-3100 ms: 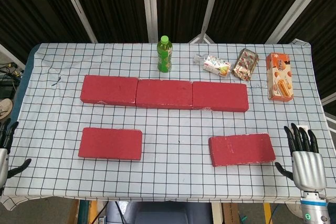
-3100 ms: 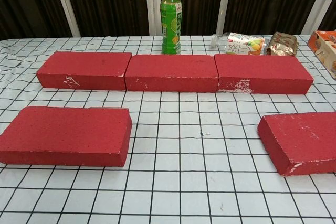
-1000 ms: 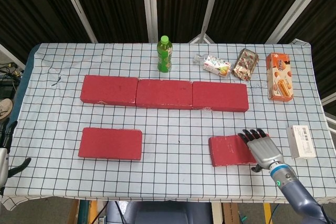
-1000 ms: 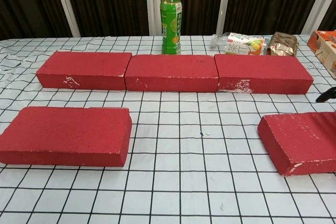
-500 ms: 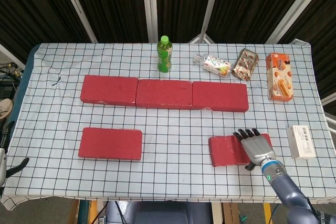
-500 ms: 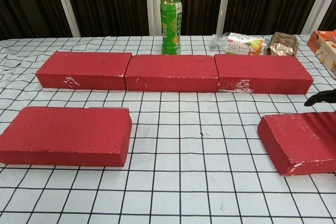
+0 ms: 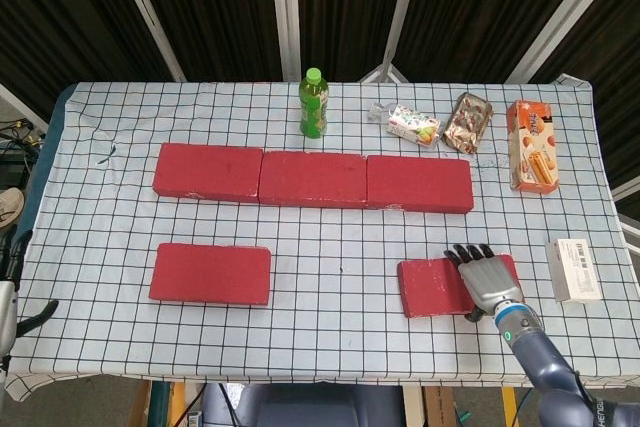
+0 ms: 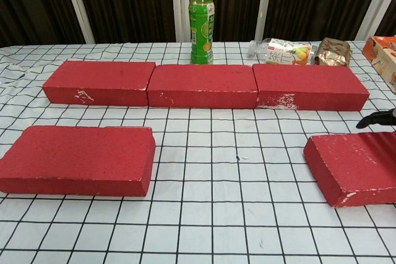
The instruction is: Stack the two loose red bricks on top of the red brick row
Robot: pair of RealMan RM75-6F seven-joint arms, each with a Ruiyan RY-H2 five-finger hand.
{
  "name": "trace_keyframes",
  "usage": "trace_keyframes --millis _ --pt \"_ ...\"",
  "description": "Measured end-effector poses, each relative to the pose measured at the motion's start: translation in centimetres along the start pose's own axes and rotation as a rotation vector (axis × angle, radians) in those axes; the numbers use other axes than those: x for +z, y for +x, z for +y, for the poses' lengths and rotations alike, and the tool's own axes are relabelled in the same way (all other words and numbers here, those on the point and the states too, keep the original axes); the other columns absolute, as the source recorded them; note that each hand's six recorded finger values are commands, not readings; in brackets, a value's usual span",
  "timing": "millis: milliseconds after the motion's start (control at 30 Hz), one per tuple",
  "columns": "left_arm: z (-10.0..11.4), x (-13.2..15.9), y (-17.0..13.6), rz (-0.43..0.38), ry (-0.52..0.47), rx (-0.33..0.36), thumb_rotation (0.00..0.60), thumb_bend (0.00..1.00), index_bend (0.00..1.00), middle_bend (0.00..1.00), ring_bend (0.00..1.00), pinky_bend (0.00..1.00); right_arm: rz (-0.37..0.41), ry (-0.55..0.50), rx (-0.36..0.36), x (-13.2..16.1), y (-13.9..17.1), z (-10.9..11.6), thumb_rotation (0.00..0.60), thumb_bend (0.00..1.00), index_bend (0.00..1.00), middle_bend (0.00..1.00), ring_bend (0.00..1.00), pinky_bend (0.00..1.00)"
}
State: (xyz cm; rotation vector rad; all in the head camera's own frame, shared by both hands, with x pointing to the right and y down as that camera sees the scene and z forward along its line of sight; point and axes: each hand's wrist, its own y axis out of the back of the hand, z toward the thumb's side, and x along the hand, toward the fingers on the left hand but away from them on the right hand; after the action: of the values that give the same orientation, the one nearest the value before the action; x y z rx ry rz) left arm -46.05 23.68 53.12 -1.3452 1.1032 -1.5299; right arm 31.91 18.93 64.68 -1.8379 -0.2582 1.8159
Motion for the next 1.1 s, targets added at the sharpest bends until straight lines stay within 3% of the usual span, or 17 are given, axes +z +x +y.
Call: trace_keyframes --millis 800,1100 --pt "-0.2 0.1 0.1 0.013 0.007 -0.006 0.6 0.0 0.0 0.0 0.0 0.05 0.008 -0.003 -0.004 0.3 -1.2 -0.5 0.6 0.19 0.0 0.01 0.0 0.0" --pt "-0.3 0.2 0.0 0.011 0.009 -0.008 0.6 0.0 0.0 0.0 0.0 0.05 0.007 0.017 -0.009 0.4 -1.3 -0.5 0.6 0.19 0.05 0.15 0.04 0.0"
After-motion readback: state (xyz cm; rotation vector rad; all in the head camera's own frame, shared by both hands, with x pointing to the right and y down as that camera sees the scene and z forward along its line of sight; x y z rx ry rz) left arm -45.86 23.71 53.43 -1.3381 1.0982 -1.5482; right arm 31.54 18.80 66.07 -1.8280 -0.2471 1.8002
